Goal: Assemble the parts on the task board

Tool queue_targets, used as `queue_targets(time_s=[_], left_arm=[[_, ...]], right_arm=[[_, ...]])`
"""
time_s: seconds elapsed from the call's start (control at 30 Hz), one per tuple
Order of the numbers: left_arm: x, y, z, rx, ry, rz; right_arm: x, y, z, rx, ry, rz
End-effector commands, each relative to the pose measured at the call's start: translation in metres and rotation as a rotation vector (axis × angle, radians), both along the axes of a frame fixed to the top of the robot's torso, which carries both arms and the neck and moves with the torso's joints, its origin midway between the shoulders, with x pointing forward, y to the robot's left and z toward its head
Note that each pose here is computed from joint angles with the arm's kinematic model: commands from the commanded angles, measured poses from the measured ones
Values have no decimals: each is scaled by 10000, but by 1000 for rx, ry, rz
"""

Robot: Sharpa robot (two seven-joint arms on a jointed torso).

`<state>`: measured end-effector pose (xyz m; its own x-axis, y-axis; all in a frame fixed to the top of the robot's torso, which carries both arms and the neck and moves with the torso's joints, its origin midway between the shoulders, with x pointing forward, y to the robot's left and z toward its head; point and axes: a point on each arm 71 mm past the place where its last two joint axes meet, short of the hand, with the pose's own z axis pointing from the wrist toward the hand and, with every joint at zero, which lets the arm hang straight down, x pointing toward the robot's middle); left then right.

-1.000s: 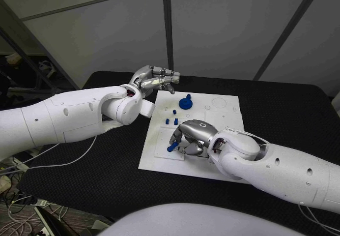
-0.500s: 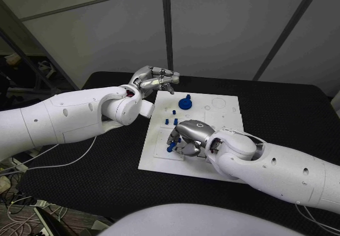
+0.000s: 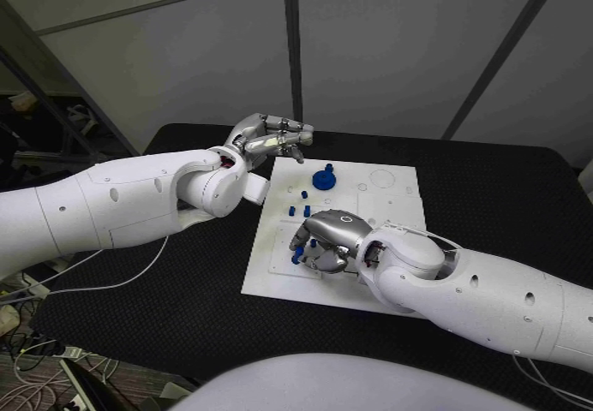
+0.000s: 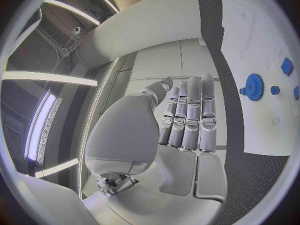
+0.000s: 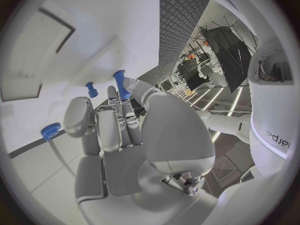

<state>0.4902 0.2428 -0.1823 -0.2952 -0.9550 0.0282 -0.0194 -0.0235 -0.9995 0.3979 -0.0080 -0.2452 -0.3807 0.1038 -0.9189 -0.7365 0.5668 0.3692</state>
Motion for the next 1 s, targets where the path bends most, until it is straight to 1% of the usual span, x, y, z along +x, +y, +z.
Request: queue_targets(time_s=[0.03, 0.3, 0.7, 0.87, 0.93, 1.0], left_arm=[[-1, -11, 17, -7, -6, -9], [2, -9, 16, -6, -6, -9], [6, -5, 13, -6, -5, -8], [7, 5, 12, -5, -6, -7], [9, 17, 11, -4, -6, -4], [9, 30, 11, -3, -6, -2]], right_arm=[[-9, 16, 10, 2, -6, 14], [-8, 13, 24, 21, -14, 12], [-38, -66, 97, 97, -32, -1], [-42, -239, 168, 177, -49, -36], [-40, -367, 201, 221, -38, -65], [-15, -528, 243, 259, -9, -109]])
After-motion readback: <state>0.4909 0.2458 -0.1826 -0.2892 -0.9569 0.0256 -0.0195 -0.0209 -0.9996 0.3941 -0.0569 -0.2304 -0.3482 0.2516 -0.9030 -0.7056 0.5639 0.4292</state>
